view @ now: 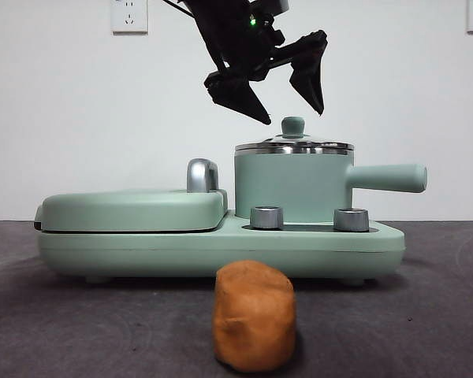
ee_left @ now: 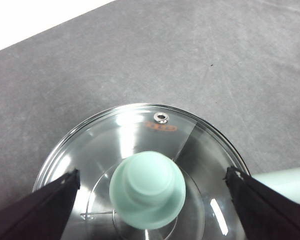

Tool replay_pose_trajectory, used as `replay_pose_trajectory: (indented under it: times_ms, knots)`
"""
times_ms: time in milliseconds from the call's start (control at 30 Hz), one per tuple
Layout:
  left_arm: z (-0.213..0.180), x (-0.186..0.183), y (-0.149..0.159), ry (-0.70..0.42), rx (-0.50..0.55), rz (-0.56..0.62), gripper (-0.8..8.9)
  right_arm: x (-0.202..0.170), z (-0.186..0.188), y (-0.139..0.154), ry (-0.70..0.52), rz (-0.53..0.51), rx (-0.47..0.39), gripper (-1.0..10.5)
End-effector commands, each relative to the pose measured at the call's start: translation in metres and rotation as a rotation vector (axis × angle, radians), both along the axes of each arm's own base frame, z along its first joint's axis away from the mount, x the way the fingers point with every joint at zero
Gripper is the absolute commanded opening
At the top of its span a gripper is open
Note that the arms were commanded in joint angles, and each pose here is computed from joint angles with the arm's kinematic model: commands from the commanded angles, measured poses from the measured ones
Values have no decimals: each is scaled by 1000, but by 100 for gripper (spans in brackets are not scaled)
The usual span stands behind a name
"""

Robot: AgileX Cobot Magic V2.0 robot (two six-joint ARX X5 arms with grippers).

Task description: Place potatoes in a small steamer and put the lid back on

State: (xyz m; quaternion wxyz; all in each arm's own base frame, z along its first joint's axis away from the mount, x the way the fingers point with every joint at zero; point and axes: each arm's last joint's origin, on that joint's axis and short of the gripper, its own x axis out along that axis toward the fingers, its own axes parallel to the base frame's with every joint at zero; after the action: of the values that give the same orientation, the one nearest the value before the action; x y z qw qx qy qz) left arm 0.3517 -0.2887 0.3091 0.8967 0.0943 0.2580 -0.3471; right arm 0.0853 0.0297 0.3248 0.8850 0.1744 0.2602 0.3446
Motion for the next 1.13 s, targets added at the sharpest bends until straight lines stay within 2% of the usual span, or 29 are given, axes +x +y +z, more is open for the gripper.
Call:
replay_pose_trajectory:
  times_ms: [33, 267, 433, 667, 900, 1133]
  knots:
    - [-7, 5, -10, -11, 18, -17, 463, 0, 5, 0, -27, 9, -3, 462]
    - [-18, 7, -13, 15, 39, -19, 460, 0, 5, 0, -28, 9, -3, 462]
    - [-17, 7, -15, -1, 27, -22, 418, 0, 5, 0, -28, 9, -4, 462]
    - [-15, 8, -15, -15, 17, -22, 290, 0, 5, 0, -28, 9, -4, 462]
    - [-16, 8, -15, -12, 19, -22, 83, -1, 5, 0, -19, 9, -5, 462]
    - [-16, 7, -15, -6, 23, -22, 15, -1, 3, 0, -3, 9, -7, 462]
